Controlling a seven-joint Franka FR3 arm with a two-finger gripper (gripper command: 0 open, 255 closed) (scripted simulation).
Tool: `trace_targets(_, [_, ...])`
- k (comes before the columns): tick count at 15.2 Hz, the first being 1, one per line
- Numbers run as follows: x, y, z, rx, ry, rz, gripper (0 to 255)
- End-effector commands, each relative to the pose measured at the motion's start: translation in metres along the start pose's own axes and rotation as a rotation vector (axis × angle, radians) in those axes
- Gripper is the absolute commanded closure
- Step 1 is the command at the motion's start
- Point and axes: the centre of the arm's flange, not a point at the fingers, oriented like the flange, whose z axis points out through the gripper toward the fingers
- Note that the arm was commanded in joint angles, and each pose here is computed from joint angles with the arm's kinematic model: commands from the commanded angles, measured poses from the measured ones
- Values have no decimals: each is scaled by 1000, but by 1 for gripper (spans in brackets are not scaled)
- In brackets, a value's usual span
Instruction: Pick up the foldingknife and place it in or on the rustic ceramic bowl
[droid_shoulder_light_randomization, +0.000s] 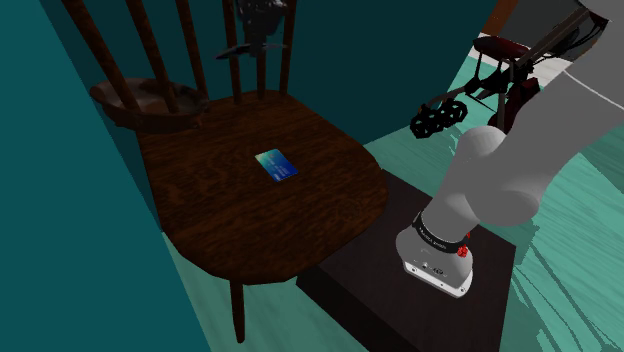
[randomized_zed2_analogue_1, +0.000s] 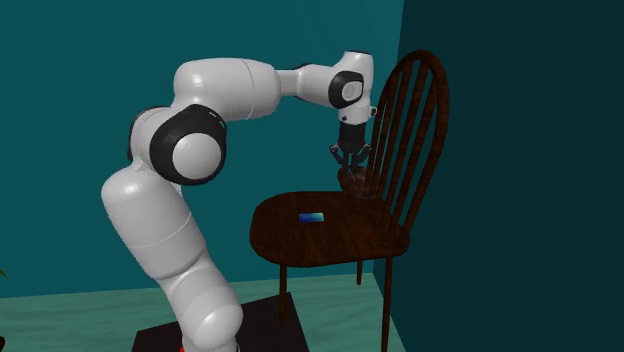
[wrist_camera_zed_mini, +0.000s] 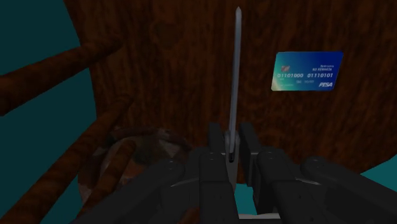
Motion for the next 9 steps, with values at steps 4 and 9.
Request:
trace_targets(4, [59, 33, 7, 0, 1, 0, 255])
trace_targets(9, [117, 65, 14, 0, 1, 0, 255])
